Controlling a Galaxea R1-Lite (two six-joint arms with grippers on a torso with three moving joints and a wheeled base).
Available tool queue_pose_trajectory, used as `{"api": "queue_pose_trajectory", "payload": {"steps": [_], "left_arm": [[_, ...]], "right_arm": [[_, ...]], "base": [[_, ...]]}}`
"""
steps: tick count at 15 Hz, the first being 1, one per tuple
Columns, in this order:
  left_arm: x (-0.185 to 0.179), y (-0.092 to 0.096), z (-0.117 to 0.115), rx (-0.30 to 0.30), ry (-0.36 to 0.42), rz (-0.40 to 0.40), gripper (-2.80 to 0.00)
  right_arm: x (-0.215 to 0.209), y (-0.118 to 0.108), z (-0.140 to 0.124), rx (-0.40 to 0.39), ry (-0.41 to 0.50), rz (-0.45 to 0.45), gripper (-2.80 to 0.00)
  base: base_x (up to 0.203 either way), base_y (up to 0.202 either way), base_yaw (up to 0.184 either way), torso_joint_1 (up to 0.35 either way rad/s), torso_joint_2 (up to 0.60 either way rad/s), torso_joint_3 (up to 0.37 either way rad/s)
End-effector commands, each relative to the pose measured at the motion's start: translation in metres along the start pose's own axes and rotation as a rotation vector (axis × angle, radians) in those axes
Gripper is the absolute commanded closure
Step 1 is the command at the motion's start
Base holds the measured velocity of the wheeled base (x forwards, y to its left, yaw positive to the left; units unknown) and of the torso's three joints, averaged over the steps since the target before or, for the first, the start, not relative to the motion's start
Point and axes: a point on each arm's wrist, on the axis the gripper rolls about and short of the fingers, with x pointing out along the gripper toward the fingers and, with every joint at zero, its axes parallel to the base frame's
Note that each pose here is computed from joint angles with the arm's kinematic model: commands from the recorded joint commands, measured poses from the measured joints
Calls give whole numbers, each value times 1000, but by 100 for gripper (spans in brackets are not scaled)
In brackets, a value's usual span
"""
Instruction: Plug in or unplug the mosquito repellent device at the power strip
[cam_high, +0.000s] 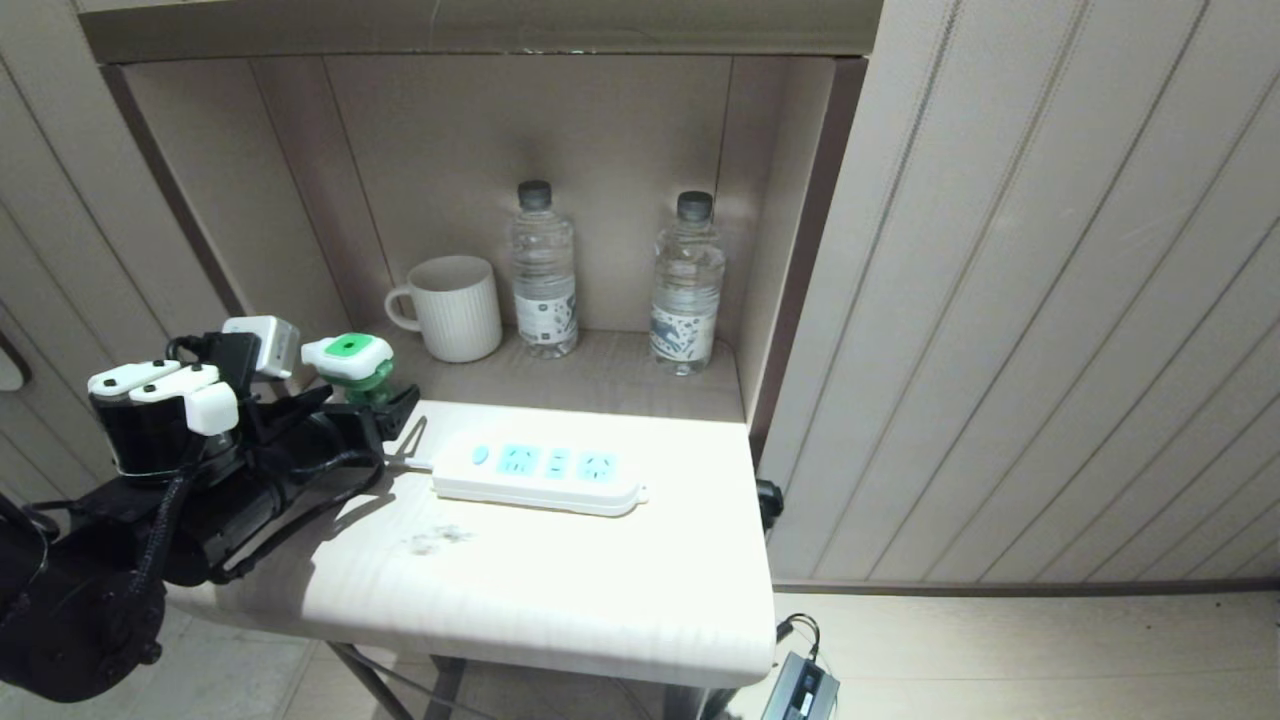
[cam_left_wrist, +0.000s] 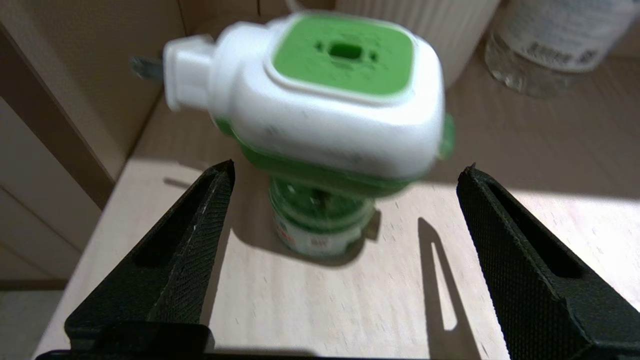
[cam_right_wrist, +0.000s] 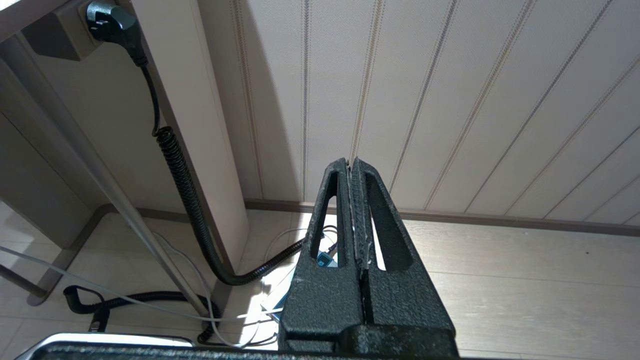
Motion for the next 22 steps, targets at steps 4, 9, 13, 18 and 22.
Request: {"api": "queue_pose_trajectory", "payload": {"steps": [4, 9, 13, 18, 22], "left_arm": [[-26, -1, 10, -5, 40, -14, -280], [-53, 0, 12, -3, 69, -52, -280], [-90, 0, 25, -6, 41, -133, 0], [-107, -1, 34, -11, -19, -159, 0], [-100, 3, 52, -123, -96, -48, 0]], "right_arm": [[0, 0, 0, 0, 1, 1, 0], [0, 0, 0, 0, 1, 1, 0], [0, 0, 0, 0, 1, 1, 0], [0, 0, 0, 0, 1, 1, 0], [0, 0, 0, 0, 1, 1, 0]], "base": [[0, 0, 0, 0, 0, 0], [0, 0, 0, 0, 0, 0], [0, 0, 0, 0, 0, 0], [0, 0, 0, 0, 0, 0], [0, 0, 0, 0, 0, 0]]}}
